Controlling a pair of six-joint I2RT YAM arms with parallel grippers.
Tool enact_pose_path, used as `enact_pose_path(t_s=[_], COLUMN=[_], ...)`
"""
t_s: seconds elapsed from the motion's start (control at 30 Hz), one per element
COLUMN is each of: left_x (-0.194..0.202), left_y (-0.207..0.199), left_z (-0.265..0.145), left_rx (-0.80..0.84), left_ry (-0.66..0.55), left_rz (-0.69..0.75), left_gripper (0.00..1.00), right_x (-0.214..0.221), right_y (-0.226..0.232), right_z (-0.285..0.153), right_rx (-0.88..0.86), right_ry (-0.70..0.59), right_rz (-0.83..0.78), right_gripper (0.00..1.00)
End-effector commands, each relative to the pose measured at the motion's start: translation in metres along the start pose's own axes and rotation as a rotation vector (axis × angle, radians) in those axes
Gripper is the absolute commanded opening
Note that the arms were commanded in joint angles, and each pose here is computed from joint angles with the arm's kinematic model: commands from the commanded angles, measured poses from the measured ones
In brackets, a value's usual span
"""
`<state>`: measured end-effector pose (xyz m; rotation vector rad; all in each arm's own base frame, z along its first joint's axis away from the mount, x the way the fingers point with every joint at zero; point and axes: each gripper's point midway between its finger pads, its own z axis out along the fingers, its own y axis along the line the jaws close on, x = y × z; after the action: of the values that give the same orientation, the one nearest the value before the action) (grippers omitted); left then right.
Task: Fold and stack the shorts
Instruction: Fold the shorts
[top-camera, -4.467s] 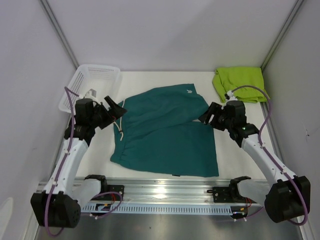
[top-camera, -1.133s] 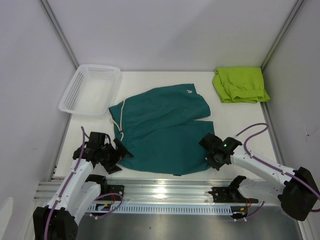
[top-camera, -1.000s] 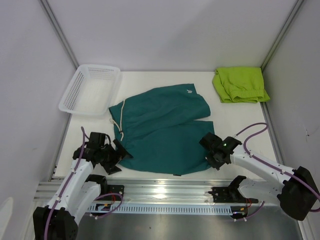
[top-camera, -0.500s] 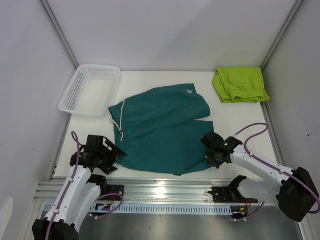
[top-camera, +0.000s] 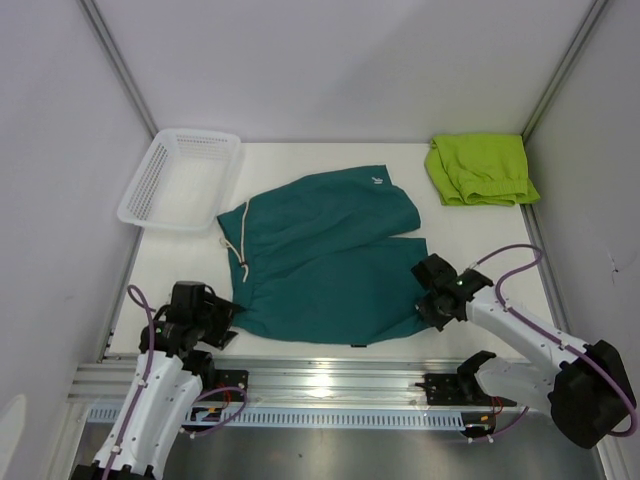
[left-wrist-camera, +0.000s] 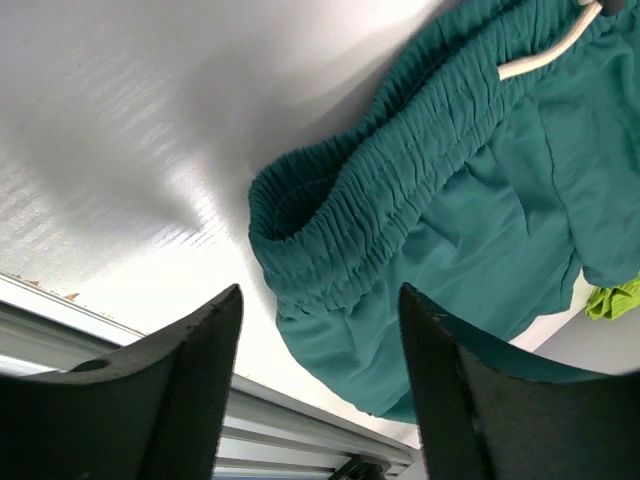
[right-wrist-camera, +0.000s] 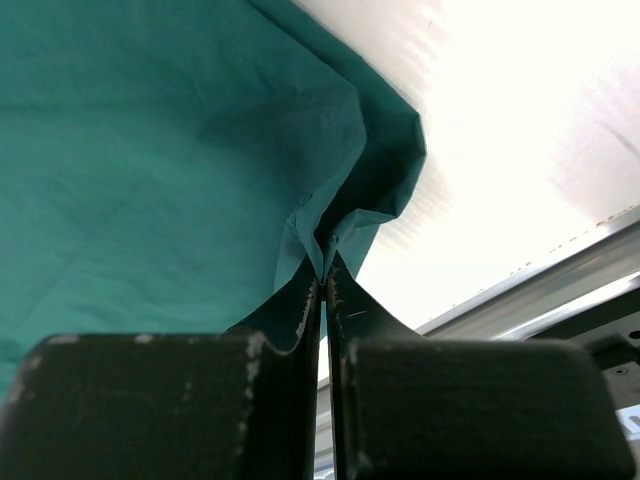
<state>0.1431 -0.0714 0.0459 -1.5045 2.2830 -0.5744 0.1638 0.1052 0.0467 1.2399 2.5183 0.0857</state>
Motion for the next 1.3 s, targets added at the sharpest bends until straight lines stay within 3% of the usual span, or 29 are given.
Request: enact_pose_path(t_s=[0.0, 0.1, 0.23, 0.43, 0.57, 0.63, 0.73, 1.27], left_x=[-0.008, -0.007, -0.002, -0.005, -0.005, -0.005, -0.006, -0.002], left_y=[0.000, -0.003, -0.002, 0.001, -0.004, -0.005, -0.005, -0.012], left_z=[0.004, 0.010, 0.021, 0.026, 0.027, 0.029, 0.031, 0.028], left_rx=[-0.002, 0.012, 0.008, -0.002, 0.028, 0.041, 0.043, 0.000], left_ry=[-0.045, -0.041, -0.005, -0.025, -0.024, -0.028, -0.042, -0.024], left_rz=[-0.070, -0.076, -0.075, -0.073, -0.087, -0.079, -0.058, -0.004], left_gripper=[0.65, 0.55, 0.53, 0.59, 0.56, 0.45, 0.01, 0.00], right_x=[-0.013, -0.023, -0.027, -0.023, -0.022, -0.023, -0.026, -0.048], right_y=[-0.003, -0.006, -0.006, -0.005, -0.003, -0.003, -0.002, -0.012], right_z=[-0.005, -0.008, -0.010, -0.006, -0.006, -0.007, -0.008, -0.019], right_rx=[-0.010, -0.030, -0.056, -0.045, -0.044, -0.045, -0.039, -0.024], right_ry=[-0.033, -0.049, -0.046, -0.019, -0.014, -0.016, -0.023, -0.061], right_rz=[0.000, 0.028, 0.036, 0.020, 0.010, 0.006, -0.006, 0.025], right_gripper=[0.00, 0.00, 0.00, 0.00, 0.00, 0.00, 0.00, 0.00])
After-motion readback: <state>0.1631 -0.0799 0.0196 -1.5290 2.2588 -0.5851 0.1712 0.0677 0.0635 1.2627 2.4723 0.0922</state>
